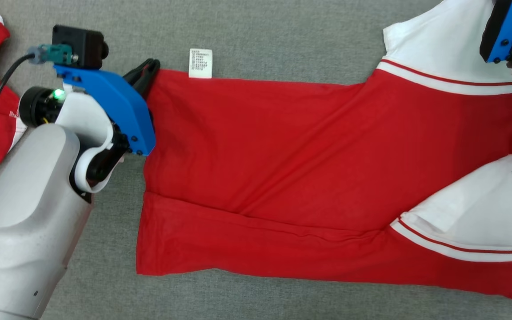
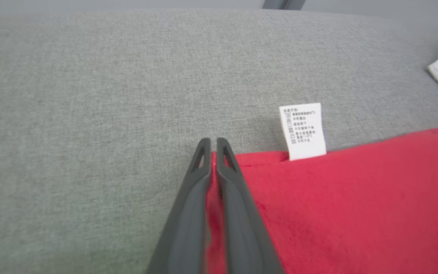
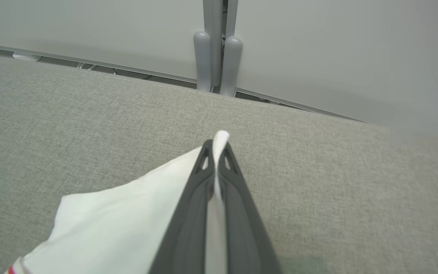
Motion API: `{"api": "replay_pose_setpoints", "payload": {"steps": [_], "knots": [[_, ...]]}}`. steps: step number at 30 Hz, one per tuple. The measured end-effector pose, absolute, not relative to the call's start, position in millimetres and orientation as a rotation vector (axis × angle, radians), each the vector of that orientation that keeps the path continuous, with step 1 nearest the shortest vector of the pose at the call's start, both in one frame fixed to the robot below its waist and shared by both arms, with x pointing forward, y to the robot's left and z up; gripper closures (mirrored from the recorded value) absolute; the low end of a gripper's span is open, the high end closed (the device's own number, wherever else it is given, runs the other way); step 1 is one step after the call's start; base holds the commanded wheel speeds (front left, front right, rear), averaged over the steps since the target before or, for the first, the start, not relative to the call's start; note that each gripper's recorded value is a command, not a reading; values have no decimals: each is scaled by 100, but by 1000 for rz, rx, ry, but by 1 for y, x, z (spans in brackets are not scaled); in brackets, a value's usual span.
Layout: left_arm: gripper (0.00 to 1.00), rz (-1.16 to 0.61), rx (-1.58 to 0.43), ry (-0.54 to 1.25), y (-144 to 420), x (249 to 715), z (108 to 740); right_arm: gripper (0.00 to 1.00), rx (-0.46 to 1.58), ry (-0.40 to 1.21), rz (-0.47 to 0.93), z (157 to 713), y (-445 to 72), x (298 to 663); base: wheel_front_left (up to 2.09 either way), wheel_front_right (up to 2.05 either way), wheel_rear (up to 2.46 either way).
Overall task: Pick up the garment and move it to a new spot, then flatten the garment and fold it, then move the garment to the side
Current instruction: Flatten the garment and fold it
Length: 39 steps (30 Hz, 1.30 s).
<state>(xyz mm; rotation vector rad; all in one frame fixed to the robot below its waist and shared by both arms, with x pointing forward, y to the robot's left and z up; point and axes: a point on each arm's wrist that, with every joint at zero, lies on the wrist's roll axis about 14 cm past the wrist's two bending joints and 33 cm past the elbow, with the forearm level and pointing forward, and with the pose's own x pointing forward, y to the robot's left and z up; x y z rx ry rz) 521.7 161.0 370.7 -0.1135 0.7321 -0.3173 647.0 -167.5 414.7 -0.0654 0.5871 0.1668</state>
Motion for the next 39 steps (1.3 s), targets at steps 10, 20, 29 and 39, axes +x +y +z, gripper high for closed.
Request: {"api": "replay_pose_setpoints", "payload": {"steps": [10,20,29,39], "knots": [[100,-311,-171,609,155,510,392,100,-37,507,167,450,-188,611,0,0,0],[100,-348,-241,479,145,471,412,100,4,484,182,466,-204,553,0,0,0],[100,-342,-223,428,150,443,411,100,63,569,194,449,-210,484,0,0,0],[100,-336,-210,432,148,429,397,100,123,629,186,436,-207,431,0,0,0]]}}
